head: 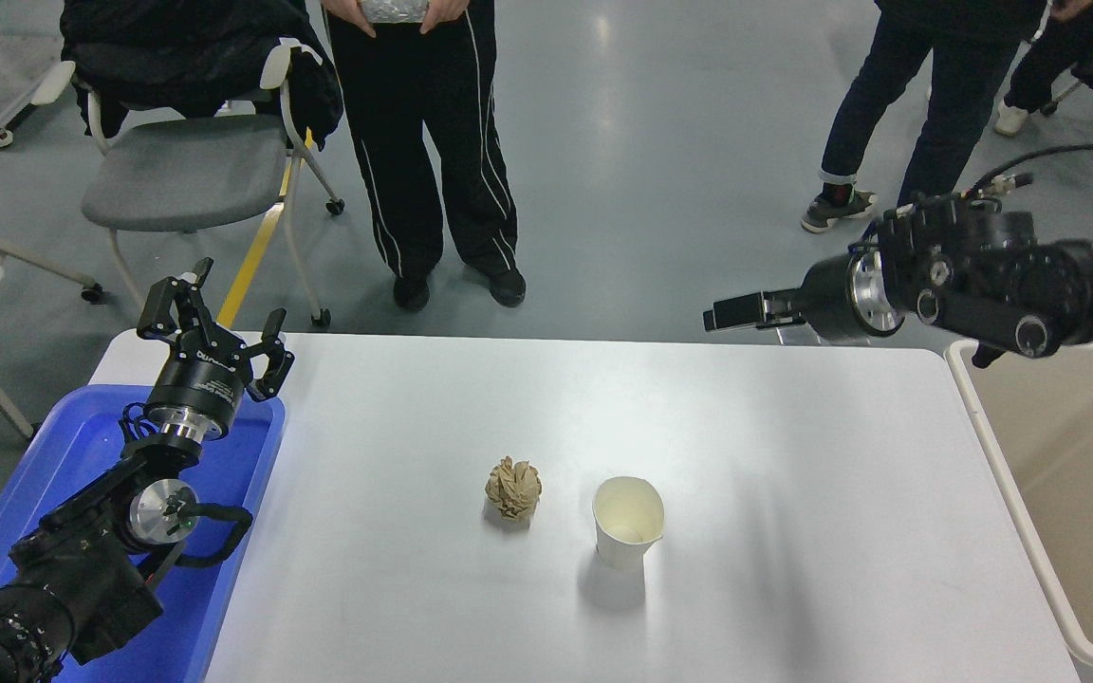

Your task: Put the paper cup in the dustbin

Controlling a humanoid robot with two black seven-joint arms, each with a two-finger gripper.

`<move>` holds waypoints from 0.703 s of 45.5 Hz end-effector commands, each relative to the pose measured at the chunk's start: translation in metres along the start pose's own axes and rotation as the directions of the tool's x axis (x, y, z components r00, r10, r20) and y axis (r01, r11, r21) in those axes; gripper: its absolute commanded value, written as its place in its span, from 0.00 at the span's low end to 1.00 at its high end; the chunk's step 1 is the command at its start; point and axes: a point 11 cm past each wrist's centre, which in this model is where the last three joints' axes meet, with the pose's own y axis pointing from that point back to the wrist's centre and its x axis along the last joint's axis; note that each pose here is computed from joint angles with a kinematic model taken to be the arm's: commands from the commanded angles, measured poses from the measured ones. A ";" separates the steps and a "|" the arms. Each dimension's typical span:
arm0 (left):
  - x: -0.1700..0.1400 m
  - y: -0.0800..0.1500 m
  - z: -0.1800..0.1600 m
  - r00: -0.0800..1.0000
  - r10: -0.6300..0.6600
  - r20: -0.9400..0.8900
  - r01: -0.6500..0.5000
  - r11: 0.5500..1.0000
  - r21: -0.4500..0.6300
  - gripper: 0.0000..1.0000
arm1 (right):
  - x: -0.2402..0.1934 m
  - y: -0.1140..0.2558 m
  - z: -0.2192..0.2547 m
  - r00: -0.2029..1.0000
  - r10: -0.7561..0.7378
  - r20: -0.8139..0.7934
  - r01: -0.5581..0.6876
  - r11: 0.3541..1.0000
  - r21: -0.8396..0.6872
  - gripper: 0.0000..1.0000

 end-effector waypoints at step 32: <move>0.000 0.000 0.000 1.000 0.000 0.000 0.000 1.000 0.001 1.00 | -0.106 -0.077 -0.033 0.970 -0.222 -0.100 0.229 0.971 0.064 0.99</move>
